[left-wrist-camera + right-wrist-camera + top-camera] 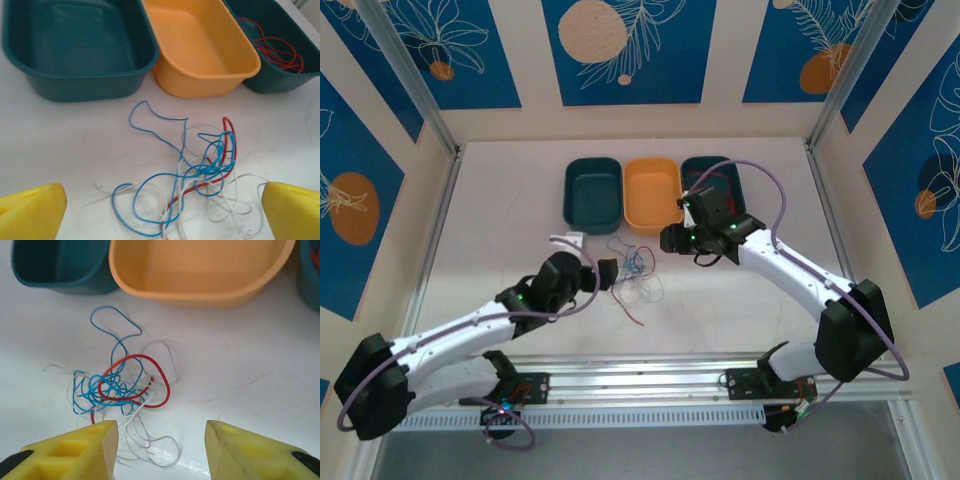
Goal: Untangle the cables
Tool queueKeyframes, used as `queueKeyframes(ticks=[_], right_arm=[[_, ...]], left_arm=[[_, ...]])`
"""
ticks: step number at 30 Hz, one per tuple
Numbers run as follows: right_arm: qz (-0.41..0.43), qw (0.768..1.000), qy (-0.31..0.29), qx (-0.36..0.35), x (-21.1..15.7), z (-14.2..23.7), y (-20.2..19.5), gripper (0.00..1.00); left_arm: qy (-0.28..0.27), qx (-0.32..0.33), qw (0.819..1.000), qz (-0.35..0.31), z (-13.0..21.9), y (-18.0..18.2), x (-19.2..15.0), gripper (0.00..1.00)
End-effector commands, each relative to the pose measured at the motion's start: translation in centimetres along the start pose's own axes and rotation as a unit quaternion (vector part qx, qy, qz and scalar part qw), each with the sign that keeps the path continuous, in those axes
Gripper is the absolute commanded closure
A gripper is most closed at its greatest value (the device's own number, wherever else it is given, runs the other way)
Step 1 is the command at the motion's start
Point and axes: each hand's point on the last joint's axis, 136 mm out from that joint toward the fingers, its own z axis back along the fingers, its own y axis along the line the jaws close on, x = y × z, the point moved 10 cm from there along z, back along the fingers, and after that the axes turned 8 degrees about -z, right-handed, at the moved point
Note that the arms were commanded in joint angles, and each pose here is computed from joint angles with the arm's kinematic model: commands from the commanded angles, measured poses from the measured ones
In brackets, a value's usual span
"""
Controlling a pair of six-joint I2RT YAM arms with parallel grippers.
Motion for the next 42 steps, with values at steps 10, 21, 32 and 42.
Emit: queueKeyframes(ticks=[10, 21, 32, 42], right_arm=[[-0.048, 0.996, 0.064, 0.036, -1.6, -4.5, -1.2, 0.54], [-0.07, 0.993, 0.078, 0.051, -1.8, -6.5, -2.0, 0.56], [-0.074, 0.99, 0.103, 0.057, -1.6, -9.7, -2.2, 0.6], [-0.076, 0.988, 0.118, 0.069, -1.6, -11.2, -2.0, 0.63]], left_arm=[[0.098, -0.088, 0.99, 0.05, -7.3, -2.3, 2.2, 0.13], [0.127, -0.101, 0.983, 0.083, -10.6, -2.0, 0.9, 0.29], [0.141, -0.094, 0.981, 0.095, -11.2, -1.3, -0.3, 0.46], [0.143, -0.113, 0.978, 0.097, -11.4, -1.4, -0.3, 0.65]])
